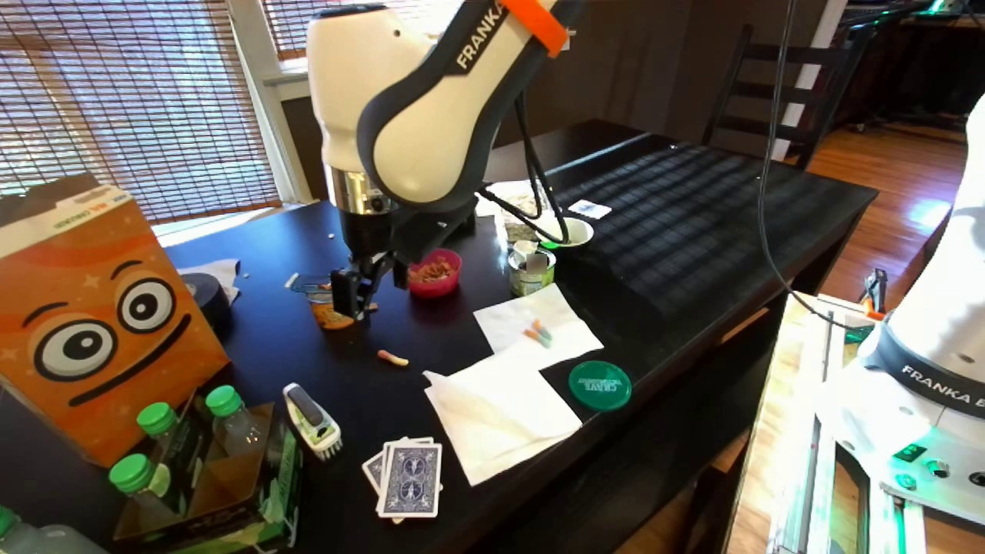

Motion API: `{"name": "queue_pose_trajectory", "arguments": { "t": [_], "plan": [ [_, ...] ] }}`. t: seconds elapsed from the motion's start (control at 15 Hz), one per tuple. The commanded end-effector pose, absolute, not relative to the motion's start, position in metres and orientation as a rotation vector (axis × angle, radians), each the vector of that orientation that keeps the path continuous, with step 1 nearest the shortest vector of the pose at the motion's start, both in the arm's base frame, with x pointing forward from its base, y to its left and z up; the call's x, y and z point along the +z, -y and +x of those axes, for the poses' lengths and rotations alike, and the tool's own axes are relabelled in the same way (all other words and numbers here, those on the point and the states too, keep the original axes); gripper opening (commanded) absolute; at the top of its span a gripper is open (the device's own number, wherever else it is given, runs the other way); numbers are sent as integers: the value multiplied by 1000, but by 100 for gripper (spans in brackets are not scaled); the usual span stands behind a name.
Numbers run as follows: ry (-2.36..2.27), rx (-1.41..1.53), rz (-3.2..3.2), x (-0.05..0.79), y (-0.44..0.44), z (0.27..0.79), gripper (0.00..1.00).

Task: Pick up the two tissues

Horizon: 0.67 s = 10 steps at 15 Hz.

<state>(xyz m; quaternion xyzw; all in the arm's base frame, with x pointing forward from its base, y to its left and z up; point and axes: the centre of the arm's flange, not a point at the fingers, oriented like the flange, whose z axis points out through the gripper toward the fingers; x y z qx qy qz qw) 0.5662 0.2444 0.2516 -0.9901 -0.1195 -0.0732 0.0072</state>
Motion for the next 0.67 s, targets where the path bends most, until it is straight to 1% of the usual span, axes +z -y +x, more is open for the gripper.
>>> {"name": "queue_pose_trajectory", "arguments": {
  "t": [0.0, 0.13, 0.2, 0.6],
  "plan": [
    [365, -291, -3105, 236, -256, 597, 100],
    [363, -296, -3112, 232, -257, 604, 100],
    [360, -258, -3099, 238, -246, 587, 100],
    [359, -255, -3100, 235, -246, 589, 100]
  ]
}}
